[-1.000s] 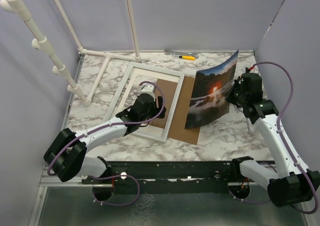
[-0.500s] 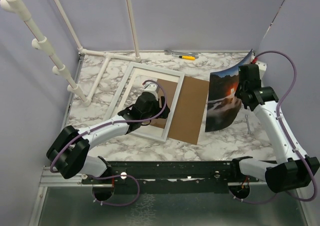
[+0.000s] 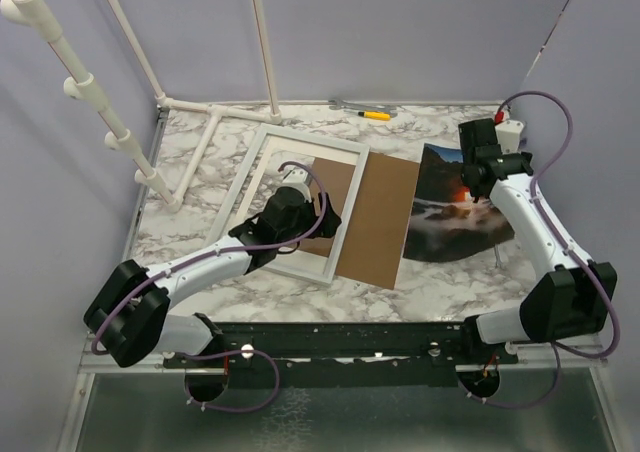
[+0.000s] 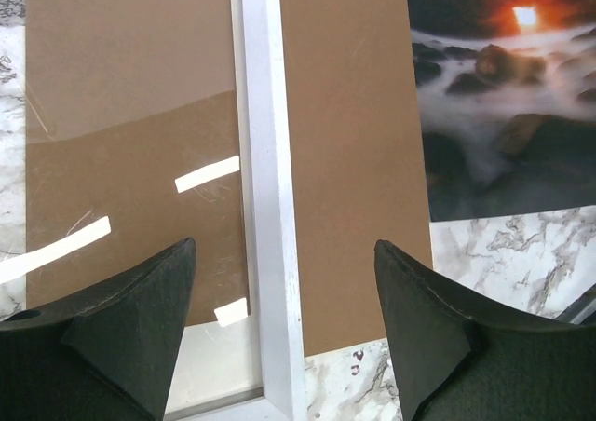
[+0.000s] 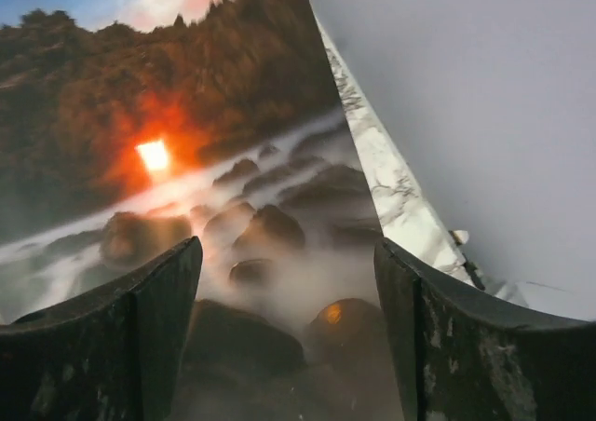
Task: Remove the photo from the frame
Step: Place the photo in the photo frame, then adjust the photo frame item on the photo frame.
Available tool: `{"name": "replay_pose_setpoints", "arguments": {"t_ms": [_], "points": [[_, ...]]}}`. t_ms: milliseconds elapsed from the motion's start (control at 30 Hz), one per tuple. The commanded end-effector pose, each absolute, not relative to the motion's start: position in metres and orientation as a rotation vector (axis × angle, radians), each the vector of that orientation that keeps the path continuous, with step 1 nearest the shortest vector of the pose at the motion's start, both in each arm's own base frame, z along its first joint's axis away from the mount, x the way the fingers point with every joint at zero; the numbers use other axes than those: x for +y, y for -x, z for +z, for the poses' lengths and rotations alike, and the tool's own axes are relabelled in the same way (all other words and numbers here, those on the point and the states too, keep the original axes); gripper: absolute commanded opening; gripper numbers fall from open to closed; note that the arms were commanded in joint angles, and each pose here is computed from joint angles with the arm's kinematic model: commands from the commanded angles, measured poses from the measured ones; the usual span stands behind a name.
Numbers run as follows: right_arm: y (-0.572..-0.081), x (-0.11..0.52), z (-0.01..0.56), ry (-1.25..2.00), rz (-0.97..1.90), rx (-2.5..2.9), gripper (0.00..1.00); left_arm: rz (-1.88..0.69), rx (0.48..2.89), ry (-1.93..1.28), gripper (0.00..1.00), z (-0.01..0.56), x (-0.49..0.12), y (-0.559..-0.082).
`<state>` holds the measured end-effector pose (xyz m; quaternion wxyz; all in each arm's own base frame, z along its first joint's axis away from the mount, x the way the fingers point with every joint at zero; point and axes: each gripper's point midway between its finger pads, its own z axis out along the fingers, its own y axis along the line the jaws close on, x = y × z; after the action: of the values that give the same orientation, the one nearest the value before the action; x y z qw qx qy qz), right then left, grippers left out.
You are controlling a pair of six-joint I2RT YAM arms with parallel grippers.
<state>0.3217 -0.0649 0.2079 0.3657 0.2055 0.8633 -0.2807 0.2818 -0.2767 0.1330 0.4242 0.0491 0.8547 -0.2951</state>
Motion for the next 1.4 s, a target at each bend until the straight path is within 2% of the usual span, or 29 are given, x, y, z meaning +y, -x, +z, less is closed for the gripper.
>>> {"name": "replay_pose_setpoints", "arguments": {"t_ms": [0,100,200,400,633,1000,1233,1367], "points": [[-0.318,-0.089,0.225,-0.611,-0.917,2.139,0.79,-0.768,2.114,-0.101,0.78,0.138,-0.273,-0.278],[-0.319,-0.089,0.239,-0.637,-0.909,2.117,0.8,-0.752,2.114,-0.094,0.79,0.137,-0.27,-0.279],[-0.326,-0.076,0.239,-0.602,-0.779,2.155,0.81,-0.718,2.109,-0.089,0.8,0.14,-0.265,-0.284],[-0.346,0.012,0.213,-0.41,-0.085,2.249,0.81,-0.665,2.089,-0.025,0.8,0.149,-0.246,-0.301],[-0.335,0.089,0.188,-0.426,0.479,2.228,0.93,-0.548,2.054,0.063,0.8,0.166,-0.209,-0.331],[-0.329,0.129,0.146,-0.639,0.747,2.181,0.95,-0.433,1.988,0.247,0.83,0.17,-0.134,-0.384],[-0.316,0.154,0.123,-0.649,0.786,2.221,0.95,-0.389,1.998,0.302,0.83,0.148,-0.107,-0.42],[-0.304,0.166,0.115,-0.647,0.799,2.244,0.95,-0.363,1.995,0.294,0.86,0.143,-0.091,-0.432]]}}
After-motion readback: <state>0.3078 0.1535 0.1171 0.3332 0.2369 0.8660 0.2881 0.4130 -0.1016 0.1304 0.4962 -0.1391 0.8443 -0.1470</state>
